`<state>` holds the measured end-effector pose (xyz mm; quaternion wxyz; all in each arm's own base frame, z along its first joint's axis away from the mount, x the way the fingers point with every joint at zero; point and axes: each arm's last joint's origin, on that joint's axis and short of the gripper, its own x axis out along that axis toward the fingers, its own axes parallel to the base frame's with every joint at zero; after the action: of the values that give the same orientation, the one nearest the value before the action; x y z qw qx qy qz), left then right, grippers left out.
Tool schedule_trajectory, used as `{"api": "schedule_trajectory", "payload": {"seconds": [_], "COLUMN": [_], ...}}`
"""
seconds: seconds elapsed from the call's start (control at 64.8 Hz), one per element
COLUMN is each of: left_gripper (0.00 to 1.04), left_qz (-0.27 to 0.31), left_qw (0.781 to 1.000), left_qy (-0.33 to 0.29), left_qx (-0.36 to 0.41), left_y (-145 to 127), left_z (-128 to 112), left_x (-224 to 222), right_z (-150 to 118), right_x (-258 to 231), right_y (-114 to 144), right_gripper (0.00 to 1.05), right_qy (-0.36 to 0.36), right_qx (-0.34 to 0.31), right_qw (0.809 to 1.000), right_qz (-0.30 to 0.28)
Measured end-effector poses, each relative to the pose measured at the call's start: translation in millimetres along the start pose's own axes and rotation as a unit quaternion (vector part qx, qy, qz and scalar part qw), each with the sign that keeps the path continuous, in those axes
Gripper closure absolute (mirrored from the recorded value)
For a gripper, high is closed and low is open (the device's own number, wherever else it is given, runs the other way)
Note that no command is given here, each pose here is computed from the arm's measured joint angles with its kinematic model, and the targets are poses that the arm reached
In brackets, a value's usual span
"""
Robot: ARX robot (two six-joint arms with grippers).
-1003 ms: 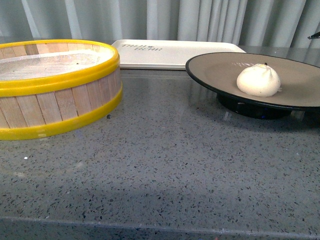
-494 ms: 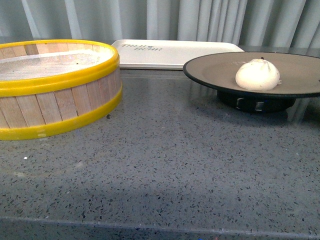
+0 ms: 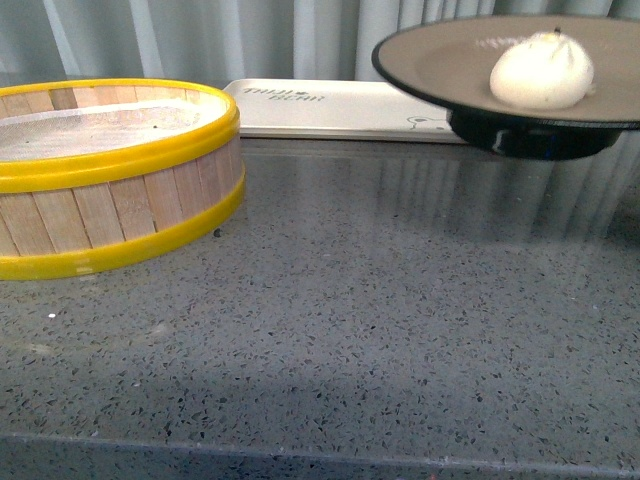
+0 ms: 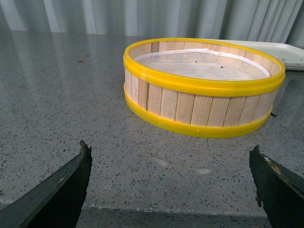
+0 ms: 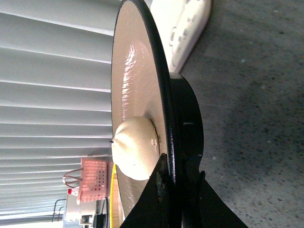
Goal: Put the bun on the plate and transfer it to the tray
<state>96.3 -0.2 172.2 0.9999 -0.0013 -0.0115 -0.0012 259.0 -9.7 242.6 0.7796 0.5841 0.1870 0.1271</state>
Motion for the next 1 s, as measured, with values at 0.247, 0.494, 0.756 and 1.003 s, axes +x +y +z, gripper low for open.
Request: {"api": "schedule_trajectory", "payload": {"seconds": [0.247,0.494,0.756,1.003], "left_gripper": [0.07,0.07,0.07,0.07], "left_qz": [0.0,0.0,0.0,0.0], "left_qw": [1.0,1.0,1.0,1.0], "left_qy": [0.0,0.0,0.0,0.0], "left_qx": [0.0,0.0,0.0,0.0], "left_y": [0.0,0.0,0.0,0.0], "left_z": [0.0,0.0,0.0,0.0], "left_x": [0.0,0.0,0.0,0.0], "right_z": [41.7,82.8,95.7,99.5], "right_x": [41.6,118.8,189.3,223.2], "right_y": [10.1,30.4,28.8,30.8], "right_gripper": [1.02,1.02,1.02,1.02], "right_qy": [-0.018,-0.013,0.017,0.038], "right_qx": [0.009,0.032,0.055,0.057], "right_qw": [1.0,0.999,0.998,0.997], "right_qz": [0.006,0.008,-0.015,-0.02]}}
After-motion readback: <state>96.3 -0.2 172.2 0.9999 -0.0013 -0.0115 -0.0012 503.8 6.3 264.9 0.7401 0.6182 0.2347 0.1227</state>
